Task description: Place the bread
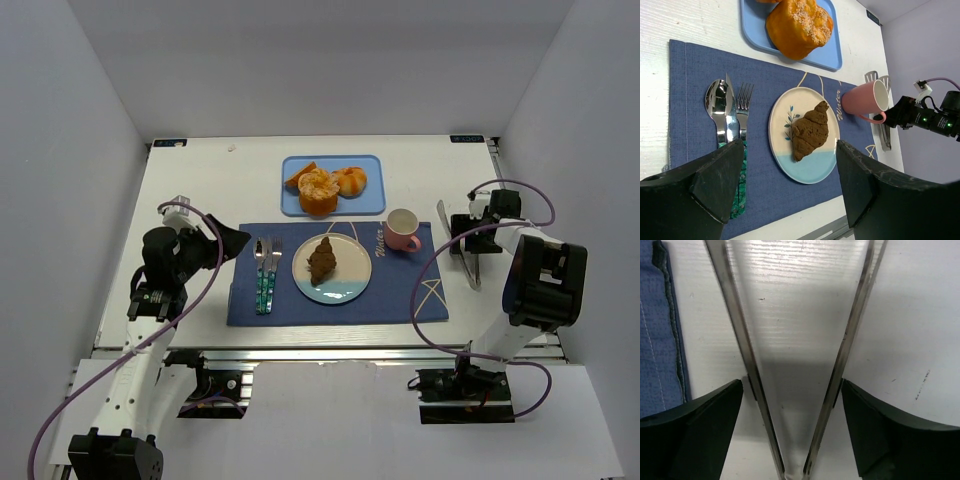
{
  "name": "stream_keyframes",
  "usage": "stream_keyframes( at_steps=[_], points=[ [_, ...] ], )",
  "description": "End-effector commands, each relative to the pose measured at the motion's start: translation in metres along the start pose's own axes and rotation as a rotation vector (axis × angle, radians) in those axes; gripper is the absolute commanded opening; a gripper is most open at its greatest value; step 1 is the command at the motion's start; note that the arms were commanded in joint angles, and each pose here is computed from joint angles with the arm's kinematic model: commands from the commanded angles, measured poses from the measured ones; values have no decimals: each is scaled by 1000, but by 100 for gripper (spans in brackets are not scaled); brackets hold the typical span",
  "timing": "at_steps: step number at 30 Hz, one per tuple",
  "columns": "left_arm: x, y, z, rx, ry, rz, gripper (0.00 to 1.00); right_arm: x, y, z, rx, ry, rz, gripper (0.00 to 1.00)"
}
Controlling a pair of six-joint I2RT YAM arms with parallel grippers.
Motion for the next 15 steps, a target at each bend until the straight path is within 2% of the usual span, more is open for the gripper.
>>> stream_keyframes(
  at_steps=[1,3,8,9,15],
  points=[
    [-4,-4,4,30,-18,-17,84,-12,-5,1,-30,3,-24,86],
    [-5,-5,6,34,-21,-18,86,-33,-3,16,-61,-66,-23,89],
    [-10,-8,10,49,-41,-17,89,-92,12,53,-130,-222,59,89],
    [-11,-8,9,54,-40,-18,90,-112,17,68,-135,-288,67,89],
    [-10,-11,14,66,-39,-39,90,-174,49,109,-69,-465,208,89]
  ],
)
Point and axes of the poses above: each gripper's point midway between its finger pads, its own x axis out along the fingers, its own y axis along the line the jaws close on, z = x × y, the point moved 6 cm from there along -x, back along the fingers, and after that the axes turned 15 degrees about x, right-handed, at the moved point
